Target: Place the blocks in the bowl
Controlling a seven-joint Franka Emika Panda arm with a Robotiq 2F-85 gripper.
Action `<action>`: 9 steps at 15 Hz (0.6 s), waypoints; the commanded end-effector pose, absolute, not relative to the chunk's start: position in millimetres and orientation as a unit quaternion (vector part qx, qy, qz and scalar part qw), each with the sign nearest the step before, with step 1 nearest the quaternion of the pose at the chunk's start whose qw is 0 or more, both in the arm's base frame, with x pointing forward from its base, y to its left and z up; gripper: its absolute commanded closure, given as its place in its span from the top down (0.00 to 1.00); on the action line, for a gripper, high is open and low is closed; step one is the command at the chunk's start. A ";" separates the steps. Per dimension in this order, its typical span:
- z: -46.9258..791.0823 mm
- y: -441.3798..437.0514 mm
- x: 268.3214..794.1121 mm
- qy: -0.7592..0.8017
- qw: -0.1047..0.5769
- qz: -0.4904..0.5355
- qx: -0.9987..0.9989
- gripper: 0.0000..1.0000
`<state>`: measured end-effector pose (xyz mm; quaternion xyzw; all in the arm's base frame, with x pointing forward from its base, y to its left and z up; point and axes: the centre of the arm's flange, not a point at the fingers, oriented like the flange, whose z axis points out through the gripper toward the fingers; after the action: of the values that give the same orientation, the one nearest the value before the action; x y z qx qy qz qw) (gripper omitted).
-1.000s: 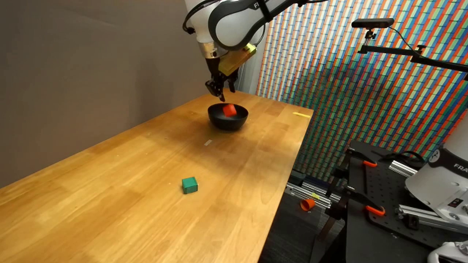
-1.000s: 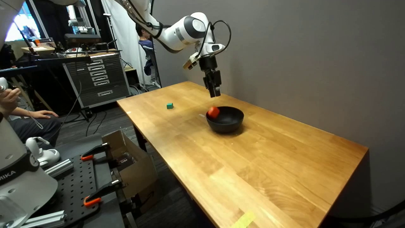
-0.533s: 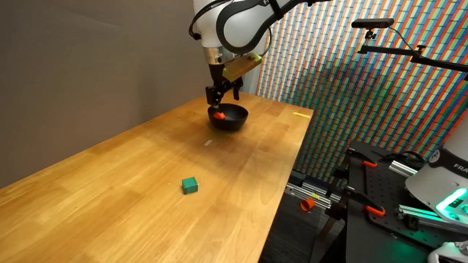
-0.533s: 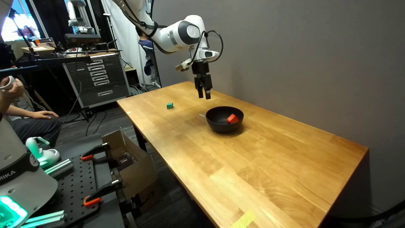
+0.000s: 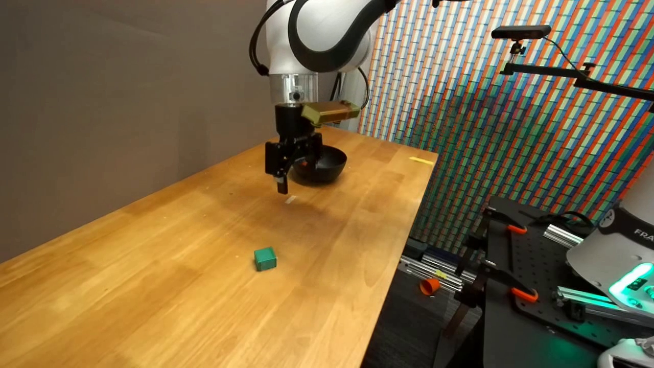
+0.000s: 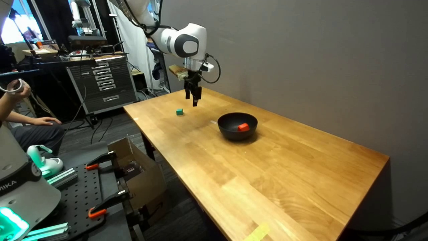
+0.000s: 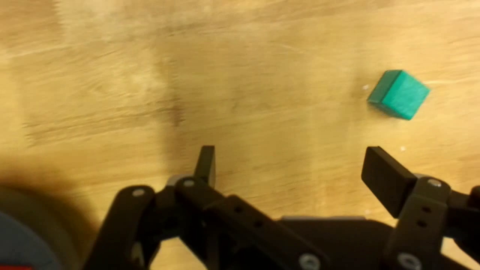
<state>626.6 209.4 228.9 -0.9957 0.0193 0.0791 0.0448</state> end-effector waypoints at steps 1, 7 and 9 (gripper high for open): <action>216.4 235.6 612.2 -0.014 0.115 0.096 -0.989 1.00; 176.5 287.1 590.4 -0.019 0.116 0.116 -0.986 1.00; 164.1 301.5 585.7 -0.019 0.105 0.111 -0.988 1.00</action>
<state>589.3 283.2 177.3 -0.9851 -0.0257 0.1255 0.1143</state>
